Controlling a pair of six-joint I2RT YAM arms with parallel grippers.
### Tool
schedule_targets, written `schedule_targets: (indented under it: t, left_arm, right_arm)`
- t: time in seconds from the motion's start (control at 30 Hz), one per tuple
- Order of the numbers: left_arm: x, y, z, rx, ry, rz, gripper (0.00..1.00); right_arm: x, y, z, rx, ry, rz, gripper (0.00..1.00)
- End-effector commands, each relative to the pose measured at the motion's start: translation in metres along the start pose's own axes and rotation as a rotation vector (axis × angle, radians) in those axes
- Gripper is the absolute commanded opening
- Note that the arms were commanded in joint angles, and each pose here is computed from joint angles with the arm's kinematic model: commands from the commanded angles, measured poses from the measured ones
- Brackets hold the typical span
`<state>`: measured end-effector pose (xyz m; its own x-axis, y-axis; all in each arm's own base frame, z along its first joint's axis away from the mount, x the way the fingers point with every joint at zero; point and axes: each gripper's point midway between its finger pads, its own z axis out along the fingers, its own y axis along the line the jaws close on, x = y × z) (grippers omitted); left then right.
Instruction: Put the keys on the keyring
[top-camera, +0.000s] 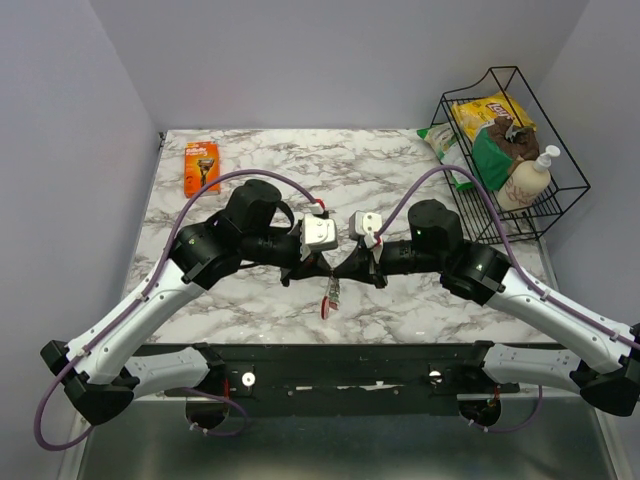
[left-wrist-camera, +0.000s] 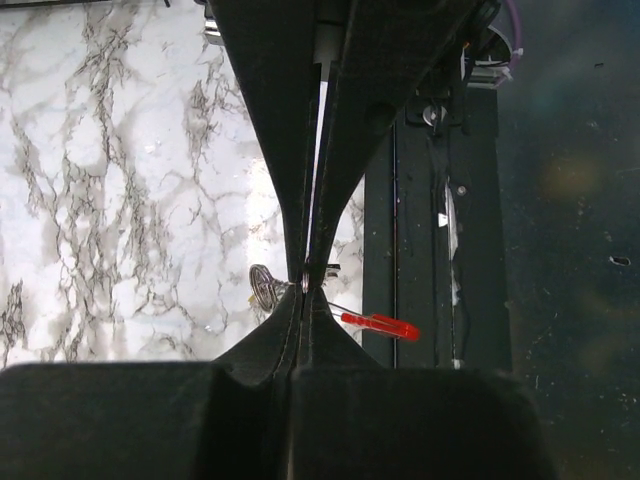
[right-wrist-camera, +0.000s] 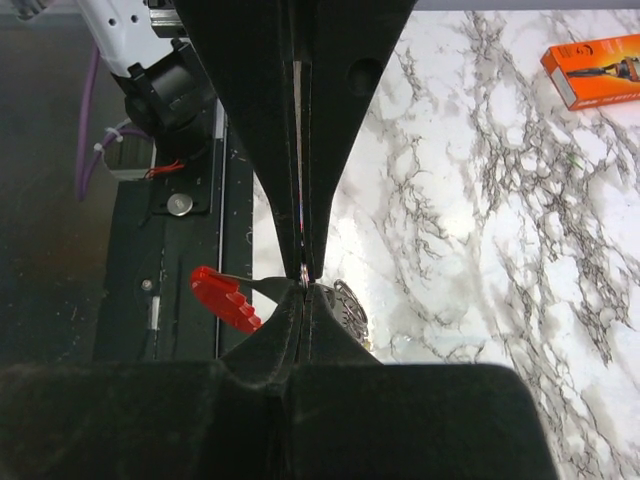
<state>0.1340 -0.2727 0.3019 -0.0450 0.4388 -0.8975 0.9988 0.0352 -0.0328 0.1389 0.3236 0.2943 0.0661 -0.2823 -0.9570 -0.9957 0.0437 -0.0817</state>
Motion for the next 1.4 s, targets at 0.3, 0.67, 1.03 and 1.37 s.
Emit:
schedule_targets:
  t: [0.3,0.67,1.03,1.37]
  left_arm:
    - [-0.024,0.003,-0.003,-0.084,-0.234,0.065,0.0]
    - [-0.06,-0.005,-0.023,-0.158,-0.598,0.206,0.0]
    - [-0.075,-0.011,-0.026,-0.119,-0.674,0.258,0.0]
    - [-0.082,-0.018,-0.025,-0.072,-0.711,0.267,0.0]
  right_arm:
    - [-0.038,-0.028,-0.039,0.286,-0.21,-0.05,0.71]
    - [-0.043,-0.025,-0.051,0.306,-0.263,-0.045,0.63]
    - [-0.042,0.002,-0.04,0.136,-0.265,-0.066,0.4]
    - [-0.04,0.002,-0.036,0.12,-0.255,-0.063,0.09]
